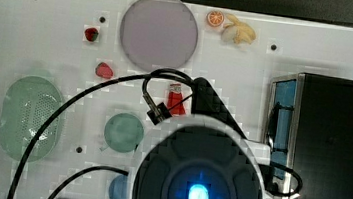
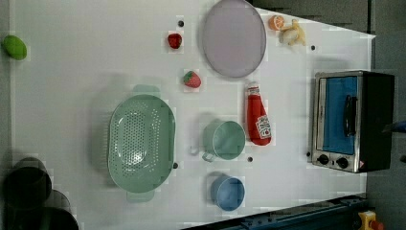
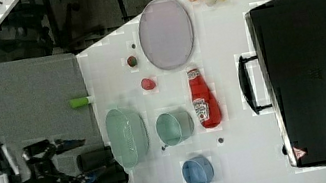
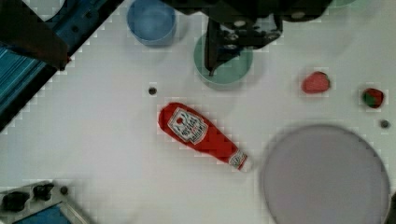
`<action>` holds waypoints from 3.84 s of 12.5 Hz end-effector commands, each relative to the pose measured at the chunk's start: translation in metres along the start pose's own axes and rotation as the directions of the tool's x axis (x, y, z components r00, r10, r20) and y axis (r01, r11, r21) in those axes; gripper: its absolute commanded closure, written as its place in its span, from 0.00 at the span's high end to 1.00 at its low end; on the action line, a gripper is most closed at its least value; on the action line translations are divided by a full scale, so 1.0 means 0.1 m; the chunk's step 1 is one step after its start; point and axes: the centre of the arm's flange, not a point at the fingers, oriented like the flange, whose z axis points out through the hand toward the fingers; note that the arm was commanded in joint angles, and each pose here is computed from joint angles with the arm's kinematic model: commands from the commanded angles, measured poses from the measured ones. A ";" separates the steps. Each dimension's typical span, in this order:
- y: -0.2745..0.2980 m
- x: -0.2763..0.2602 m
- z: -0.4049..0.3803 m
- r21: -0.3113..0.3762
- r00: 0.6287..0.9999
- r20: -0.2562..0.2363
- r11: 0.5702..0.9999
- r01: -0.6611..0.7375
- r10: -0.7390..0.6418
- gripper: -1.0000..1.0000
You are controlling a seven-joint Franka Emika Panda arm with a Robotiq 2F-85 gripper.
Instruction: Pick Ketchup from the table and place it in strainer.
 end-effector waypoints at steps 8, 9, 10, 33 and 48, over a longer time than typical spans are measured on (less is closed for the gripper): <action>-0.53 0.45 1.90 -0.023 0.872 0.115 0.877 0.481 -0.475 1.00; -0.55 0.47 2.07 -0.006 0.814 0.108 0.819 0.574 -0.570 1.00; -0.56 0.48 2.22 0.009 0.752 0.097 0.756 0.654 -0.652 1.00; -0.33 0.33 4.52 0.055 0.512 0.001 0.511 0.858 -0.859 0.63; -0.66 -0.44 1.74 -0.031 0.555 0.095 0.554 0.832 -0.827 0.63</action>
